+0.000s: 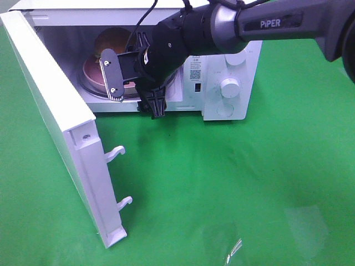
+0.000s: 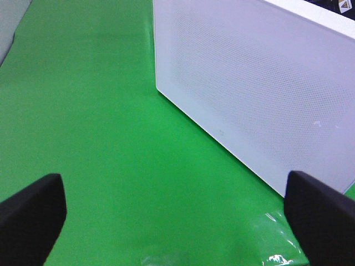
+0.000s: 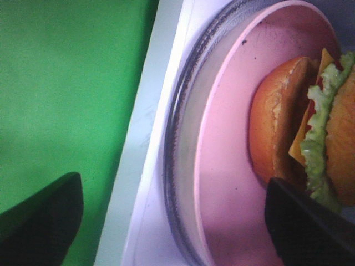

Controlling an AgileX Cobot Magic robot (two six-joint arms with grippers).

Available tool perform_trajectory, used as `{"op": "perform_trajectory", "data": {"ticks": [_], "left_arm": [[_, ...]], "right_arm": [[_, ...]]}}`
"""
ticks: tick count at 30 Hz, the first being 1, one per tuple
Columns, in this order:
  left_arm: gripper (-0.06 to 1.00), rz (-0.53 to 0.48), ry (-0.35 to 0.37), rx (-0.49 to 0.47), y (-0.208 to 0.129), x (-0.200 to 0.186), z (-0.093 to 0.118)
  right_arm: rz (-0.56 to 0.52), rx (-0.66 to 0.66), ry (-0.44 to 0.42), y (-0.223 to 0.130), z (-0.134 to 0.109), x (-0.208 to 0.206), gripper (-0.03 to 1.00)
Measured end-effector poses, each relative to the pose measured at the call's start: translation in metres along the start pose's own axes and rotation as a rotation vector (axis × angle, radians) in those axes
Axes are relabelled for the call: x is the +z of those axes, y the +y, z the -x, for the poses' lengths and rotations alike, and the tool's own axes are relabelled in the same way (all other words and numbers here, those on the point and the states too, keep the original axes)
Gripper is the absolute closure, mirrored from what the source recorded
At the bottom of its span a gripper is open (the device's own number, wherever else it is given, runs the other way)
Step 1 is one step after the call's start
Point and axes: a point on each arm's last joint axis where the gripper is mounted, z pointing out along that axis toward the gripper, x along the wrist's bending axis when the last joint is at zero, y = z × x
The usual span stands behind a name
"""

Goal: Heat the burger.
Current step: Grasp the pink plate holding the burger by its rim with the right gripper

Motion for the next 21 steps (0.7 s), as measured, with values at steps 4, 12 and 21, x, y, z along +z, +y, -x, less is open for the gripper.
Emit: {"op": "perform_trajectory", "data": {"ticks": [4, 12, 21], "left_arm": [[-0.04, 0.0, 0.0, 0.0, 0.0, 0.0, 0.0], [-0.04, 0.0, 0.0, 0.0, 0.0, 0.0, 0.0], [-0.04, 0.0, 0.001, 0.001, 0.0, 0.0, 0.0]], "right_arm": [[-0.004, 0.008, -0.005, -0.003, 0.002, 0.01, 0.12], [-0.009, 0.034, -0.031, -0.011, 0.01, 0.022, 0.14], [-0.013, 0.072, -0.011, -0.018, 0.003, 0.037, 0.17]]}}
